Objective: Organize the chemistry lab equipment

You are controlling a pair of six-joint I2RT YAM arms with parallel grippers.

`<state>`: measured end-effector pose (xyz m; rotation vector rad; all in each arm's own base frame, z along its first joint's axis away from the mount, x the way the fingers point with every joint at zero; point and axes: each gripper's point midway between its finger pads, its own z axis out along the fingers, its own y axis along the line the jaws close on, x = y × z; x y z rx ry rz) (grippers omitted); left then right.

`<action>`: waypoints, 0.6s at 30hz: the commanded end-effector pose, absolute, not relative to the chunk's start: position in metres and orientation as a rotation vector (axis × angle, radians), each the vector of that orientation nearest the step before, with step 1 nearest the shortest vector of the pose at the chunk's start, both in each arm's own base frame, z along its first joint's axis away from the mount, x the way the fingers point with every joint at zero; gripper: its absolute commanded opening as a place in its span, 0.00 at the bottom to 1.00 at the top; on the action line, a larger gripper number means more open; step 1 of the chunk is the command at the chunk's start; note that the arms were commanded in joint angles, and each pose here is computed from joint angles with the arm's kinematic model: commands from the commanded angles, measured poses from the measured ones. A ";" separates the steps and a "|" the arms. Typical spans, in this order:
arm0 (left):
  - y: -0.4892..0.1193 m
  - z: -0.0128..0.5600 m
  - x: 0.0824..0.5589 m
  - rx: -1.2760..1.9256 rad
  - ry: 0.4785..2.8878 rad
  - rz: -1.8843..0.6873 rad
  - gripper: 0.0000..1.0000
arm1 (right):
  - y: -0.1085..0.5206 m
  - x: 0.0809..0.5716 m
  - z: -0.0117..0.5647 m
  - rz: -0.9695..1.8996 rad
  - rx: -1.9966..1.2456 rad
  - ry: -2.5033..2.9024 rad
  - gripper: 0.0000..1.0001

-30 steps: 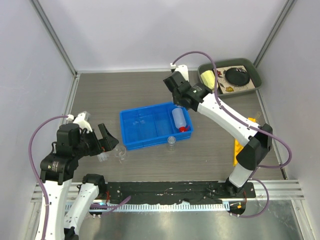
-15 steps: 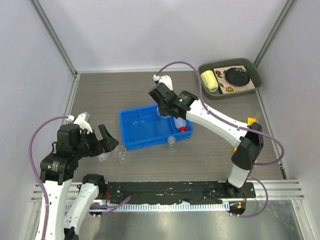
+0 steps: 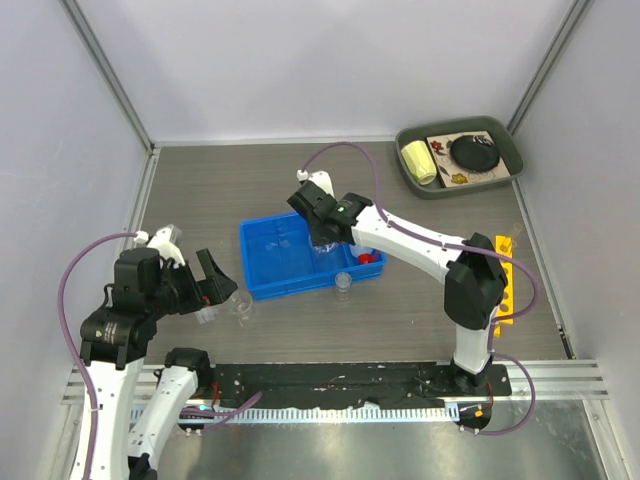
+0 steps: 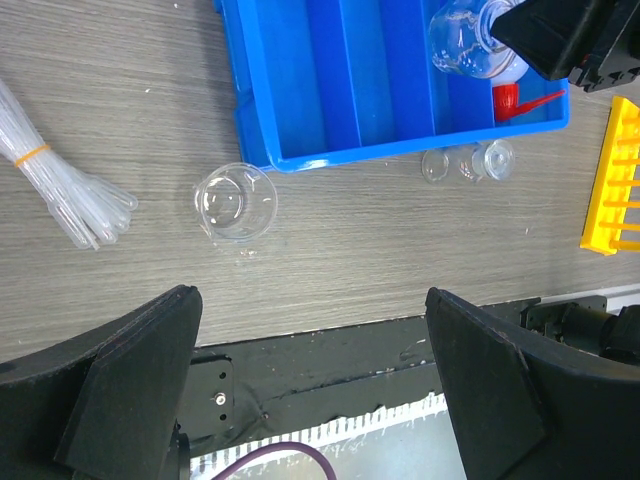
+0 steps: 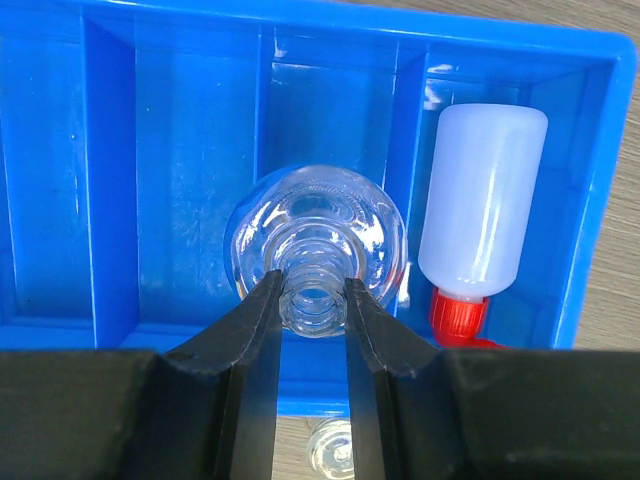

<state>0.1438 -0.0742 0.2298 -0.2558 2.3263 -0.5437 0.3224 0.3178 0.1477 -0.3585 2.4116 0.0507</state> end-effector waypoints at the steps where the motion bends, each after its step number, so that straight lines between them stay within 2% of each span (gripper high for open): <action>1: -0.074 0.241 0.145 -0.222 2.294 -0.543 1.00 | 0.330 0.329 0.148 0.108 -0.321 2.376 0.01; 13: -0.074 0.239 0.145 -0.224 2.300 -0.538 1.00 | 0.327 0.333 0.108 0.141 -0.327 2.439 0.01; 14: -0.073 0.240 0.145 -0.225 2.298 -0.537 1.00 | 0.327 0.333 0.107 0.141 -0.326 2.441 0.02; 18: -0.074 0.239 0.146 -0.222 2.300 -0.537 1.00 | 0.327 0.333 0.107 0.148 -0.337 2.442 0.17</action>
